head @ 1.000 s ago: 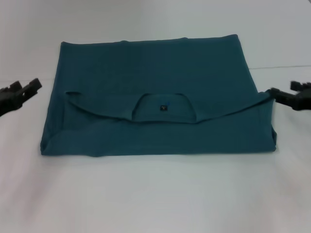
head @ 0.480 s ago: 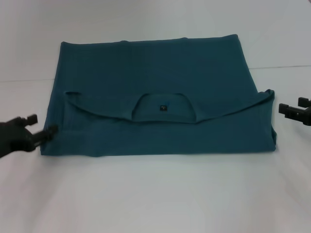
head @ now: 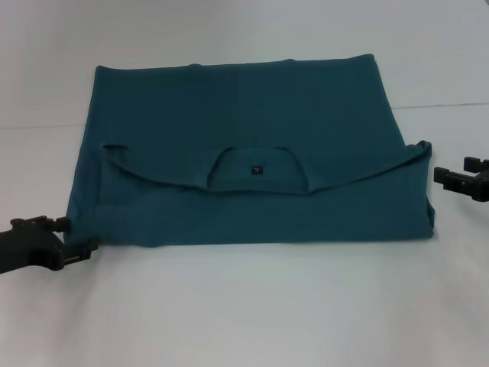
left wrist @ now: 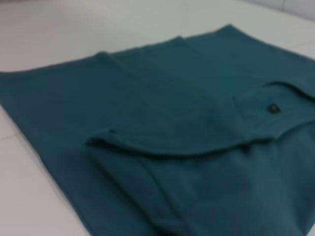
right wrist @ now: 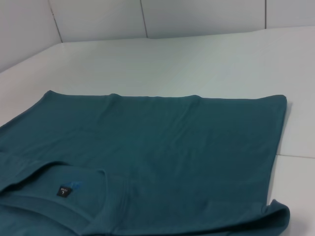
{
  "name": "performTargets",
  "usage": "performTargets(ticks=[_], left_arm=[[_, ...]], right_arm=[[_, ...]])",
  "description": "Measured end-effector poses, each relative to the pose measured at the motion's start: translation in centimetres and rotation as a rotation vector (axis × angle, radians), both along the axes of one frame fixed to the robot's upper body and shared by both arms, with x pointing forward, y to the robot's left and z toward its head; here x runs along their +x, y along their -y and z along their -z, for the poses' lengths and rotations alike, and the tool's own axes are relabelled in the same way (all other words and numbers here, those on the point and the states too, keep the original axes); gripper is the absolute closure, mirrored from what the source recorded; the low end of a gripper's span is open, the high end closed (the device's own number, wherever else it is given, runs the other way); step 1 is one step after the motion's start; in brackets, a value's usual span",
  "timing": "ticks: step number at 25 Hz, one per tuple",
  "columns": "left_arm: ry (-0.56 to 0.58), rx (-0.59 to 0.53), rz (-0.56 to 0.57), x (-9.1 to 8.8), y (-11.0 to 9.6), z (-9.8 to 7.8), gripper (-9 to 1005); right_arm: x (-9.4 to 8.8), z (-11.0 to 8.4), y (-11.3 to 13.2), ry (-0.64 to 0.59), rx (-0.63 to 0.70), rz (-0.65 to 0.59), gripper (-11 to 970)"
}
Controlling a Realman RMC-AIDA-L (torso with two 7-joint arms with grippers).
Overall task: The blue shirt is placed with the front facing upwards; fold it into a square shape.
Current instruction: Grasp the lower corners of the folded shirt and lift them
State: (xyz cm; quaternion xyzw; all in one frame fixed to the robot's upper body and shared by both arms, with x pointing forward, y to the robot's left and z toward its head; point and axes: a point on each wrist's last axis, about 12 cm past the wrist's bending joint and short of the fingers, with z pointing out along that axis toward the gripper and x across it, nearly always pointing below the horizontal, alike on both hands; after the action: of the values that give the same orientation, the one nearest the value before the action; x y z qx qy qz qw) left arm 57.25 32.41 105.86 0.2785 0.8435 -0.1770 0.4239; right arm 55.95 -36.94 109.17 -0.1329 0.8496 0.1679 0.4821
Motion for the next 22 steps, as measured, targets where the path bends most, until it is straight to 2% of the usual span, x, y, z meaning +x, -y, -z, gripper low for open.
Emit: performTargets(ticks=[5,17,22], left_arm=[[-0.010,0.042,-0.009,0.4,0.2,0.4,303],[-0.017,0.032,0.006,0.7,1.0,0.5,306],[-0.028,0.036,-0.041,1.0,0.8,0.7,307]], right_arm=[[0.1,0.0,-0.2,0.002,0.000,-0.005,232],[0.3,-0.1,-0.3,0.007,-0.003,-0.006,235],[0.3,-0.1,-0.3,0.007,-0.004,-0.005,236]])
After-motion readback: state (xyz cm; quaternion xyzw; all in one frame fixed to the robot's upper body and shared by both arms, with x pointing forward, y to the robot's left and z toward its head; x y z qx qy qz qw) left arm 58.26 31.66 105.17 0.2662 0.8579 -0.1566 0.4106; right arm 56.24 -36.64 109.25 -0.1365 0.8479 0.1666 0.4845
